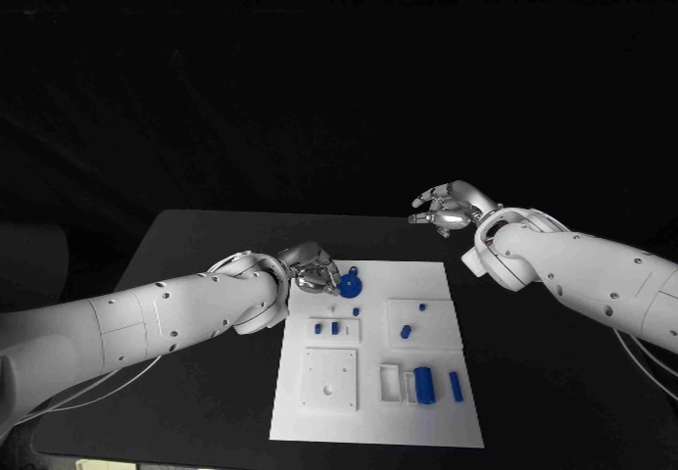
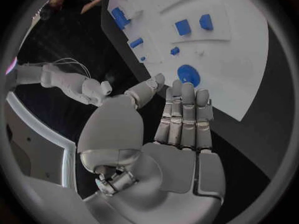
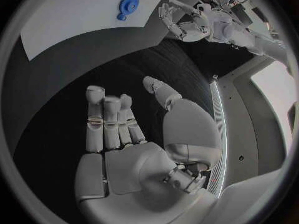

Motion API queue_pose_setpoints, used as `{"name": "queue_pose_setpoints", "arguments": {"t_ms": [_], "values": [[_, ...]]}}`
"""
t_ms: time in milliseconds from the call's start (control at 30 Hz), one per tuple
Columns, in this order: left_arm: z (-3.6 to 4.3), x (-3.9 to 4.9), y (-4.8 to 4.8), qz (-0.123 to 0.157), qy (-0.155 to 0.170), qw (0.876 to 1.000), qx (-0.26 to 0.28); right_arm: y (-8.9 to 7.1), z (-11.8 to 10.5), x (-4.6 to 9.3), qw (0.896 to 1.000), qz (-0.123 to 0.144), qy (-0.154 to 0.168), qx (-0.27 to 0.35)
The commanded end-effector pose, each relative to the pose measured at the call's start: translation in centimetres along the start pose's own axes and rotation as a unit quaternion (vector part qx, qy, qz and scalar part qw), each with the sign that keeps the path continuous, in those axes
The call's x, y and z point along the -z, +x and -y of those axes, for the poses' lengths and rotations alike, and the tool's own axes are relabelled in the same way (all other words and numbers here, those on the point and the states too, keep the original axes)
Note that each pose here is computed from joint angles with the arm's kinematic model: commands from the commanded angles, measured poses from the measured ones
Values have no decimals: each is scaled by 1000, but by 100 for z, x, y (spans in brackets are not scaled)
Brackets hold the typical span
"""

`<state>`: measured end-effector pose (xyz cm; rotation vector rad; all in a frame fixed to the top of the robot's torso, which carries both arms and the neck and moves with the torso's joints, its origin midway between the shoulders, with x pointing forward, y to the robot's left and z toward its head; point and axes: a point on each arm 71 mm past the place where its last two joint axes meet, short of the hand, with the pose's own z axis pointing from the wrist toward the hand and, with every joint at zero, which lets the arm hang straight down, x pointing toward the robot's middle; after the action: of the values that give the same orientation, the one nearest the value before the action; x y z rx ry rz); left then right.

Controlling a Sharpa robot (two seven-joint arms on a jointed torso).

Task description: Assemble the parts on the task board

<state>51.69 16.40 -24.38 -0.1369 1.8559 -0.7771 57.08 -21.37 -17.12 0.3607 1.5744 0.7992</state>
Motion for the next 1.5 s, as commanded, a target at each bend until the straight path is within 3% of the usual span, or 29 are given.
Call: {"name": "queue_pose_setpoints", "arguments": {"t_ms": [33,133,233,333,667,1500], "values": [[226,-35,29,32,109,987,-116,19,-10,-1,1000,-7,-4,3],[286,-71,80,28,121,982,-142,30,-19,-4,1000,-8,-5,3],[330,-108,158,2,124,978,-168,33,-18,-8,1000,-8,-4,3],[361,-147,216,-5,130,973,-192,37,-23,-9,1000,-8,-4,3],[330,-198,420,-26,140,965,-219,30,-26,-16,1000,-1,-8,3],[230,-303,570,-34,112,968,-223,43,-54,-7,1000,-2,-13,1]]}}
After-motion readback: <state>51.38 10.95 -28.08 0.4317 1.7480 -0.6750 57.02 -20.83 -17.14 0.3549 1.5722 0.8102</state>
